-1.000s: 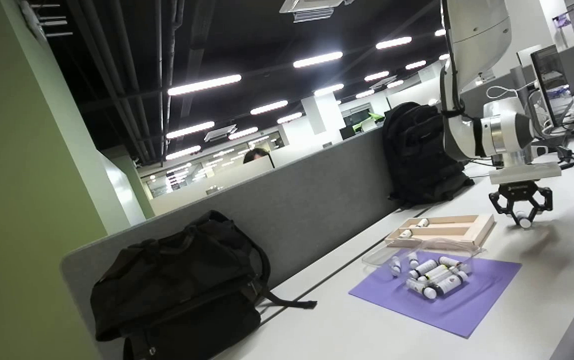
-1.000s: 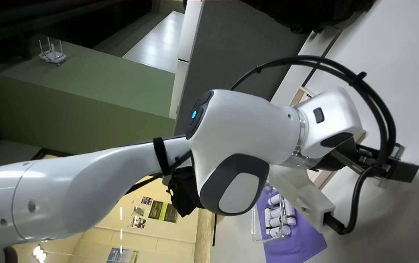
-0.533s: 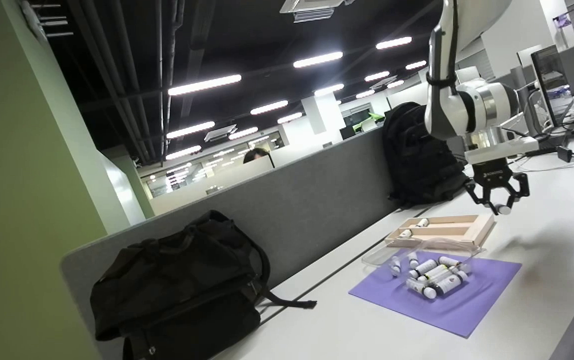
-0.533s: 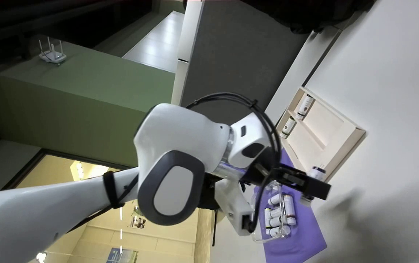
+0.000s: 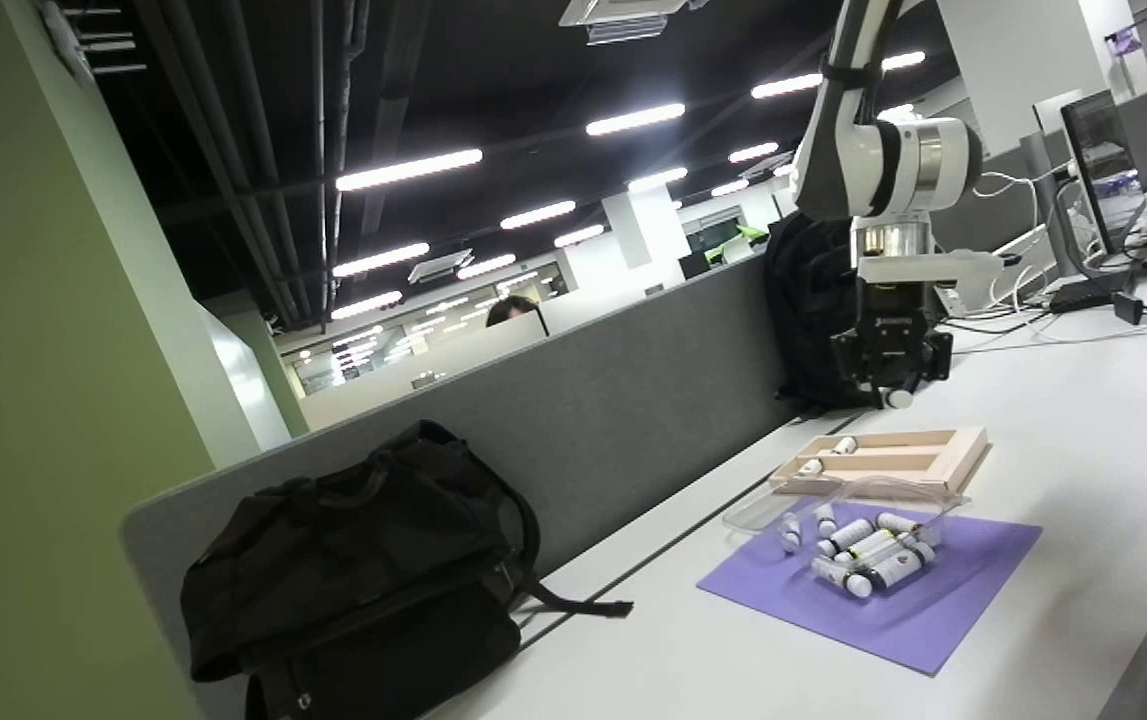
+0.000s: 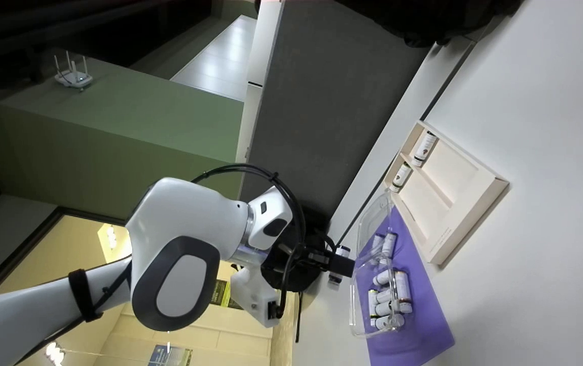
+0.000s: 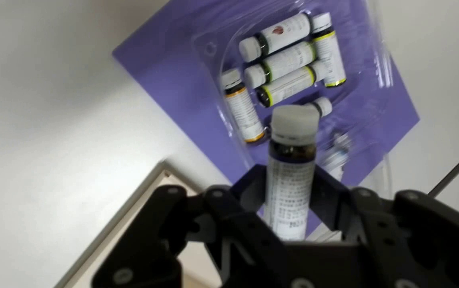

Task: Pick up the bottle from the counter and it it in the clear container

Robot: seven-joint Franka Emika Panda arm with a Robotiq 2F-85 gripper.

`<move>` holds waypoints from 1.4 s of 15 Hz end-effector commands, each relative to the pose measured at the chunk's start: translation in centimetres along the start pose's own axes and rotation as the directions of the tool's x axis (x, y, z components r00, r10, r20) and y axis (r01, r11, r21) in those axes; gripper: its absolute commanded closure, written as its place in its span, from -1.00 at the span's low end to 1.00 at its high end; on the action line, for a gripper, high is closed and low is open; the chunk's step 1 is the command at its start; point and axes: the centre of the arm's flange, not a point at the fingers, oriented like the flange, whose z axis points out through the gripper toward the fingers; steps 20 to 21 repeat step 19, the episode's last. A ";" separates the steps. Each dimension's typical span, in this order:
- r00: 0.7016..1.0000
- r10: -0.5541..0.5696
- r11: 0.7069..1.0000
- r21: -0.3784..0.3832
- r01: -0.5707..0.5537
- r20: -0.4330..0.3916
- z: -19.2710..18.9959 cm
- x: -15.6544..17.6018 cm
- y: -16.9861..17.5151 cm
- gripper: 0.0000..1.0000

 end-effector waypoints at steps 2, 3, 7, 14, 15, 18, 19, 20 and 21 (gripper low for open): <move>0.997 -0.057 0.997 0.046 0.055 0.043 4.9 -2.2 -1.9 0.72; 0.997 -0.065 0.997 0.052 0.062 0.045 6.0 -2.4 -2.3 0.72; 0.997 -0.069 0.997 0.032 0.068 0.045 11.0 -3.0 -2.6 0.72; 0.996 -0.092 0.995 0.052 0.091 0.020 8.4 -4.1 -4.3 -0.77; 0.996 -0.088 0.995 0.056 0.088 0.005 6.8 -4.2 -4.7 -0.90; 0.995 -0.099 0.994 0.039 0.098 0.009 10.0 -3.5 -4.1 -0.75; 0.995 -0.097 0.995 0.035 0.097 0.014 10.2 -3.6 -4.0 -0.87; 0.995 -0.097 0.995 0.035 0.097 0.014 10.2 -3.6 -4.0 -0.87; 0.995 -0.097 0.995 0.035 0.097 0.014 10.2 -3.6 -4.0 -0.87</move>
